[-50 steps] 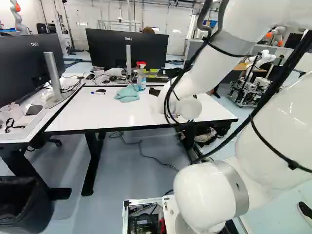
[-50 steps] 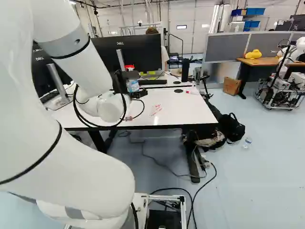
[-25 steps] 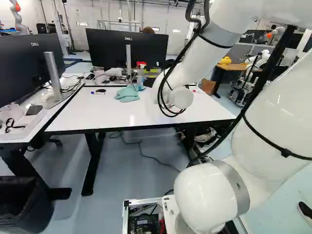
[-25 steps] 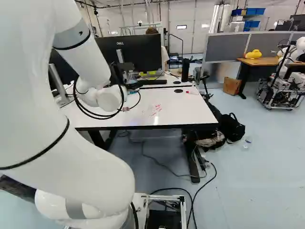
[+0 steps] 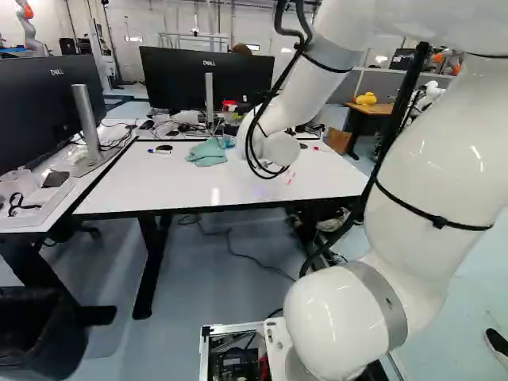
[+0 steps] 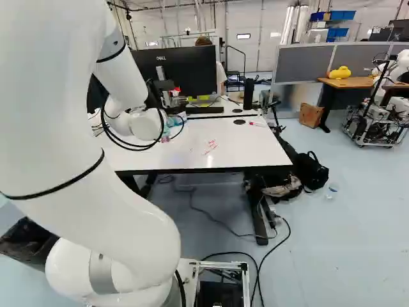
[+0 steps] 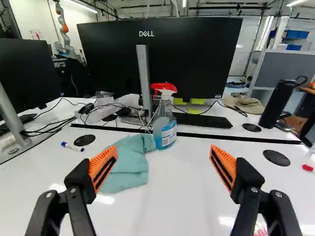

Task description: Clean the table with the green towel

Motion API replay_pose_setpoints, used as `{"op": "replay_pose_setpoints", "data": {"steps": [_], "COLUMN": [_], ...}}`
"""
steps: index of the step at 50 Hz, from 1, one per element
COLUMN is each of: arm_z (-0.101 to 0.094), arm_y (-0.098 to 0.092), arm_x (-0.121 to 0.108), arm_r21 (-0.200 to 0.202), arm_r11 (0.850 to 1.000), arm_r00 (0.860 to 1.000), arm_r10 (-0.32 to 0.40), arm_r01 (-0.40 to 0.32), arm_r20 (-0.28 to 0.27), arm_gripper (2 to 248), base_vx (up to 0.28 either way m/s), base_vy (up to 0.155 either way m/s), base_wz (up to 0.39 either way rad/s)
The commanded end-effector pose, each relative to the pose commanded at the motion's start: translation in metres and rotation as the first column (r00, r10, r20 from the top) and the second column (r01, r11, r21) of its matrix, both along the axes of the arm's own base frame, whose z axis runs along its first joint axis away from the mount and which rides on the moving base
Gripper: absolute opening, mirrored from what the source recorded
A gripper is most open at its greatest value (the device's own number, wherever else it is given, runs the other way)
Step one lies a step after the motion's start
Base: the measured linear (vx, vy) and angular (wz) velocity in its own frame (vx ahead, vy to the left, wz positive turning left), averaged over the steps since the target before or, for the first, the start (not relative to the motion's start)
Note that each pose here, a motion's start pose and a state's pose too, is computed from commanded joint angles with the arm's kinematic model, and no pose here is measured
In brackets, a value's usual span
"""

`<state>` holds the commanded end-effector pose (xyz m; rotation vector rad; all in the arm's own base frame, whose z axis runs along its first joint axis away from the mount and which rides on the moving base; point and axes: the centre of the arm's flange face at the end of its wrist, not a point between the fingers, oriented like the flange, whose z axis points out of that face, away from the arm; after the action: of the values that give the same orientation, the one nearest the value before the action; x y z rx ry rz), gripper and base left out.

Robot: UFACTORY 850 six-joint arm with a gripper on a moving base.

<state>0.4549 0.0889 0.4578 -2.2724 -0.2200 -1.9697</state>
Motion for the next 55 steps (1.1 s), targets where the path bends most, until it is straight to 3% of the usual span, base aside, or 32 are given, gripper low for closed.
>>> {"op": "replay_pose_setpoints", "data": {"steps": [21, 55], "arm_z": [-0.002, -0.017], "arm_y": [0.027, 0.067], "arm_x": [0.036, 0.091], "arm_r21": [0.005, 0.050], "arm_r11": [0.999, 0.999], "arm_r00": [0.999, 0.994], "arm_r10": [0.032, -0.002], "arm_r01": [-0.032, 0.007], "arm_r20": [-0.002, -0.111], "arm_gripper": [247, 247], "base_vx": [0.000, 0.000], "base_vy": [0.000, 0.000], "base_wz": [0.000, 0.000]}}
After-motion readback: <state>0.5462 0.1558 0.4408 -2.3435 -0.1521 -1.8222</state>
